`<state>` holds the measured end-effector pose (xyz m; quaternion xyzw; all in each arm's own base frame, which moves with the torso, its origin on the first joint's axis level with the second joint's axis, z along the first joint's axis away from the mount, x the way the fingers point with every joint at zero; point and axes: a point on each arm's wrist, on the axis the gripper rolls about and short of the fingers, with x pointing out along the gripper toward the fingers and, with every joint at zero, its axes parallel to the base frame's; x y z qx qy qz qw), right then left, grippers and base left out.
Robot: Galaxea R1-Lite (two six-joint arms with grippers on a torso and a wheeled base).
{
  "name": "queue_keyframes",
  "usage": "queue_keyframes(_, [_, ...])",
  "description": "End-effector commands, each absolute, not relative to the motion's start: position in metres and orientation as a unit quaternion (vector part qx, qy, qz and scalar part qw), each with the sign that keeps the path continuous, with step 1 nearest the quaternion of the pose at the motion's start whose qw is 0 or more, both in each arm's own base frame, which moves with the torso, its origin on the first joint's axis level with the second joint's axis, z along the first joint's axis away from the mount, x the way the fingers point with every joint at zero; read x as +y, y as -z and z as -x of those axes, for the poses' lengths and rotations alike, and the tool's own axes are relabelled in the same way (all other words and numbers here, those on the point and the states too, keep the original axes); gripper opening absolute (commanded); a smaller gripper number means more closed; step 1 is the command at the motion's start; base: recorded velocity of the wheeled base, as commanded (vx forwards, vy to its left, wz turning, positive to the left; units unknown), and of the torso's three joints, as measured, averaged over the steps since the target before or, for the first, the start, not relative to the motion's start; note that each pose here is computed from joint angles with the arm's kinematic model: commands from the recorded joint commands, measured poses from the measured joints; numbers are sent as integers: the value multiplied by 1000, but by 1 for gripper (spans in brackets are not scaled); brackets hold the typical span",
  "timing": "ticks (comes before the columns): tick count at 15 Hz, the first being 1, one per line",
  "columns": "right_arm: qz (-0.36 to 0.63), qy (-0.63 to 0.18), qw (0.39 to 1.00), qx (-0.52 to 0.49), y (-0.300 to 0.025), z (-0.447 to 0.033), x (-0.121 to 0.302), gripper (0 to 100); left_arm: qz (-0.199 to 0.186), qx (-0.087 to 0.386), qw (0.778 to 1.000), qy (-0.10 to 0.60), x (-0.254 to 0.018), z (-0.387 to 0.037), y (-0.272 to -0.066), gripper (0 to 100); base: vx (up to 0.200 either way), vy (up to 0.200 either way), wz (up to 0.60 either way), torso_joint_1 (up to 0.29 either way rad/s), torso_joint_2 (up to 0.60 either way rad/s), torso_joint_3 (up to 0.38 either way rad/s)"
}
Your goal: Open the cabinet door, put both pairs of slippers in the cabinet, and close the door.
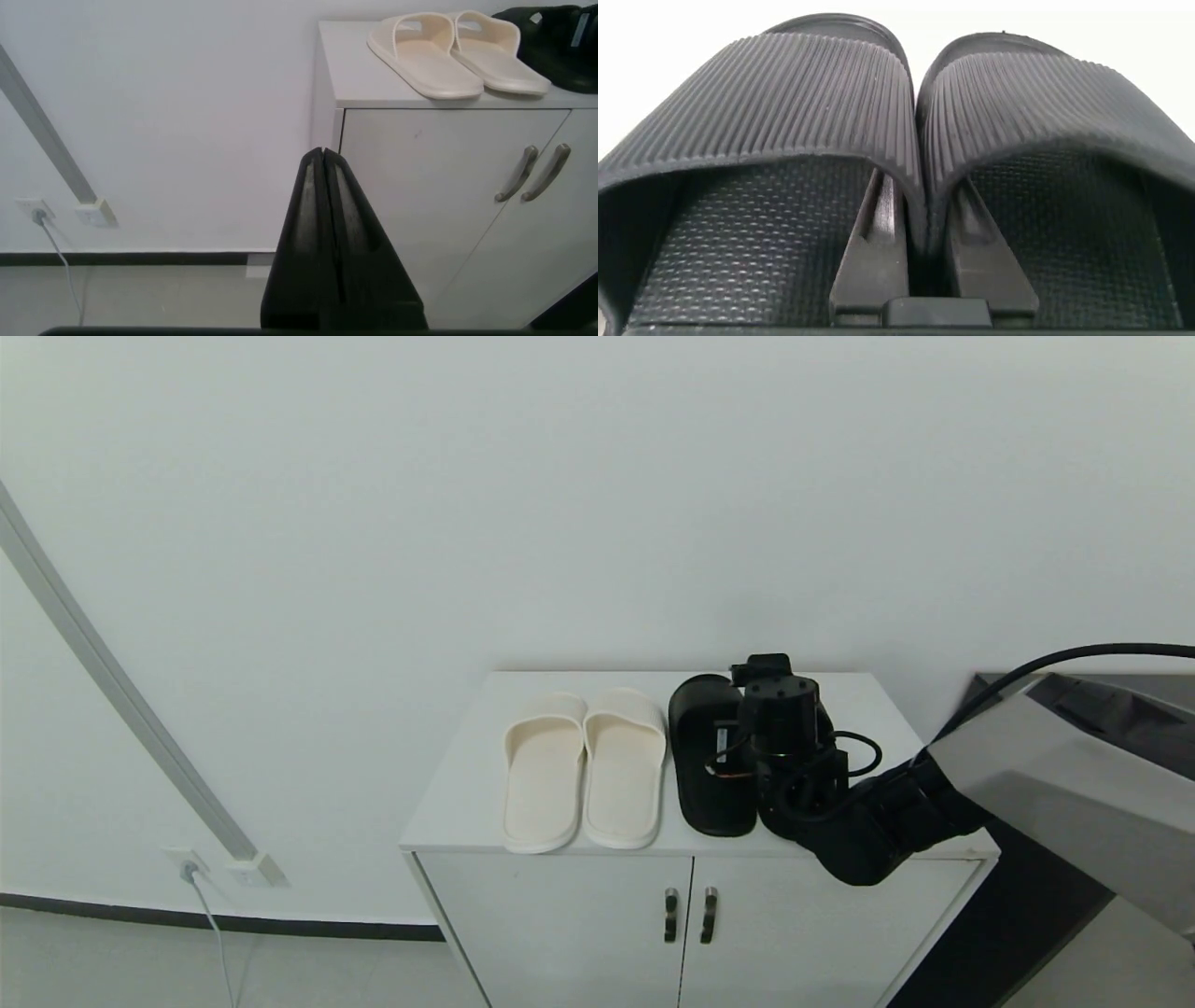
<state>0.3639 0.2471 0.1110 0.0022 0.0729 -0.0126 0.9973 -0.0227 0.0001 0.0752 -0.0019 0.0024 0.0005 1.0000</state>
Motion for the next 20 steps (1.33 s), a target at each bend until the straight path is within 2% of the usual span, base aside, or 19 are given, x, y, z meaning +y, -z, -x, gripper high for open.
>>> queue_keyframes(1, [-13, 10, 998, 56, -134, -353, 241, 0, 2, 3, 1000, -1, 0, 23, -75, 0, 0, 0, 0, 0, 0, 0])
queue_keyframes(3, [-7, -3, 999, 46, -155, -334, 232, 0, 2, 3, 1000, -1, 0, 23, -75, 0, 0, 0, 0, 0, 0, 0])
queue_keyframes(6, [0, -81, 996, 33, -194, -276, 213, 0, 2, 3, 1000, -1, 0, 23, -75, 0, 0, 0, 0, 0, 0, 0])
queue_keyframes(8, [1, -140, 990, 35, -206, -241, 203, 0, 2, 3, 1000, -1, 0, 23, -75, 0, 0, 0, 0, 0, 0, 0])
queue_keyframes(9, [6, -189, 981, 46, -211, -219, 196, 0, 2, 3, 1000, -1, 0, 23, -75, 0, 0, 0, 0, 0, 0, 0])
queue_keyframes(11, [12, -223, 973, 58, -219, -199, 188, 0, 2, 3, 1000, -1, 0, 23, -75, 0, 0, 0, 0, 0, 0, 0])
queue_keyframes(14, [29, -318, 941, 112, -225, -163, 170, 0, 2, 3, 1000, -1, 0, 23, -75, 0, 0, 0, 0, 0, 0, 0])
queue_keyframes(20, [3, -379, 915, 138, -221, -147, 164, 0, 2, 3, 1000, -1, 0, 23, -75, 0, 0, 0, 0, 0, 0, 0])
